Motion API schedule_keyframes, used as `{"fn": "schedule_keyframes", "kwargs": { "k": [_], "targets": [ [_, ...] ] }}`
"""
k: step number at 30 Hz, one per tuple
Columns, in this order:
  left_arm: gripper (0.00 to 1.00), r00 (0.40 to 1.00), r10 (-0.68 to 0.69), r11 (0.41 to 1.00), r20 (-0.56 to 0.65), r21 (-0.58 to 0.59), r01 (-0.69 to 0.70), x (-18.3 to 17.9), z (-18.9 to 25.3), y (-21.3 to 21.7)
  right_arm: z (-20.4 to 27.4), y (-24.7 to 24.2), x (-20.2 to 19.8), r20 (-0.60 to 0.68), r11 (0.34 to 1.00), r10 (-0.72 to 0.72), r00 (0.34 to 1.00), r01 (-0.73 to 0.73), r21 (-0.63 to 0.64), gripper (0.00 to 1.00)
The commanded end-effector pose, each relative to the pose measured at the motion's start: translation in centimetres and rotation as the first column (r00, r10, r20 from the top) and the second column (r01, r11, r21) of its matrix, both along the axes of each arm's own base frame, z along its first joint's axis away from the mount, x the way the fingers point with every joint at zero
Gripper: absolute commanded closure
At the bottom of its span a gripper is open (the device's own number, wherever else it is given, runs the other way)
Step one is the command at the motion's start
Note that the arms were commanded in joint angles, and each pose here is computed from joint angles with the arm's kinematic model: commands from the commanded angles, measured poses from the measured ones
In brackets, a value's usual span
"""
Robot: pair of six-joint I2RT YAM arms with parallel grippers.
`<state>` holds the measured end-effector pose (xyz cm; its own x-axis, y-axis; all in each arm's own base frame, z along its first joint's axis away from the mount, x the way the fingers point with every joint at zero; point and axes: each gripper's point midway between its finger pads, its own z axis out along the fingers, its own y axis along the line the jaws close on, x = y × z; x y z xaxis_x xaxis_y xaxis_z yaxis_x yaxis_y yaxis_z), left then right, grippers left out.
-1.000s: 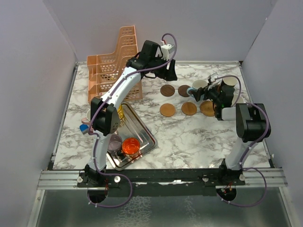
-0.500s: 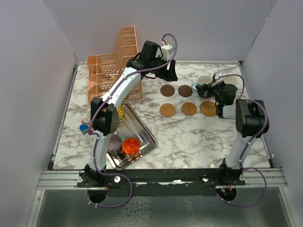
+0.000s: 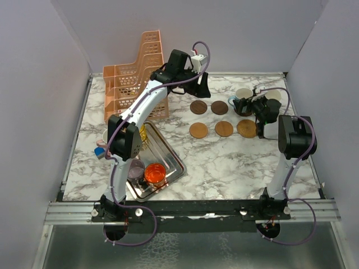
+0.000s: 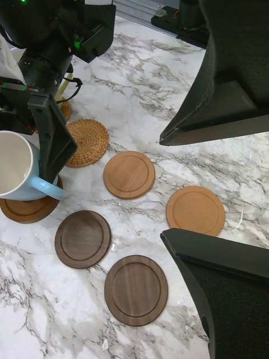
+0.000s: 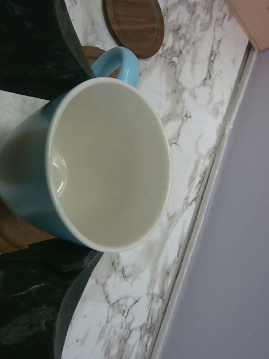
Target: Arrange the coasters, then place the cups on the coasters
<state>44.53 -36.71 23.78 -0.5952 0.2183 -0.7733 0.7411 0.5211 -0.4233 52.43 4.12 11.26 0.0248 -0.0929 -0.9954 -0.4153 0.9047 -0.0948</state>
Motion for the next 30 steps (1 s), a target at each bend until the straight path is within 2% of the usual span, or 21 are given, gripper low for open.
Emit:
{"fn": "schedule_keyframes", "kwargs": {
  "k": [1,5,9,16,26,30],
  "targets": [
    [0.36,0.999,-0.034,0.999,0.032,-0.040,0.036,-0.7,1.8,-0.5,4.1,-0.1,0.9,0.147,1.000,0.010,0.989,-0.010,-0.001,0.62],
    [0.36,0.998,-0.040,0.999,0.044,-0.031,0.042,-0.4,1.3,-0.5,4.5,0.7,0.2,0.141,0.998,0.057,0.988,-0.059,0.006,0.62],
    [0.36,0.988,-0.103,0.994,0.117,-0.013,0.105,-0.6,0.8,-1.2,5.8,2.0,-0.9,0.137,0.991,0.130,0.982,-0.133,0.016,0.62],
    [0.39,0.927,-0.253,0.967,0.276,0.067,0.244,-1.2,-0.9,-3.0,8.8,3.8,-2.9,0.109,0.969,0.240,0.965,-0.245,0.042,0.63],
    [0.37,0.838,-0.375,0.927,0.396,0.134,0.351,-2.6,-2.5,-6.8,11.4,5.5,-6.8,0.027,0.937,0.323,0.946,-0.324,0.128,0.65],
    [0.43,0.815,-0.406,0.913,0.413,0.143,0.382,-3.6,-2.5,-8.0,11.5,6.3,-8.5,0.015,0.926,0.352,0.936,-0.351,0.137,0.65]
  ]
}}
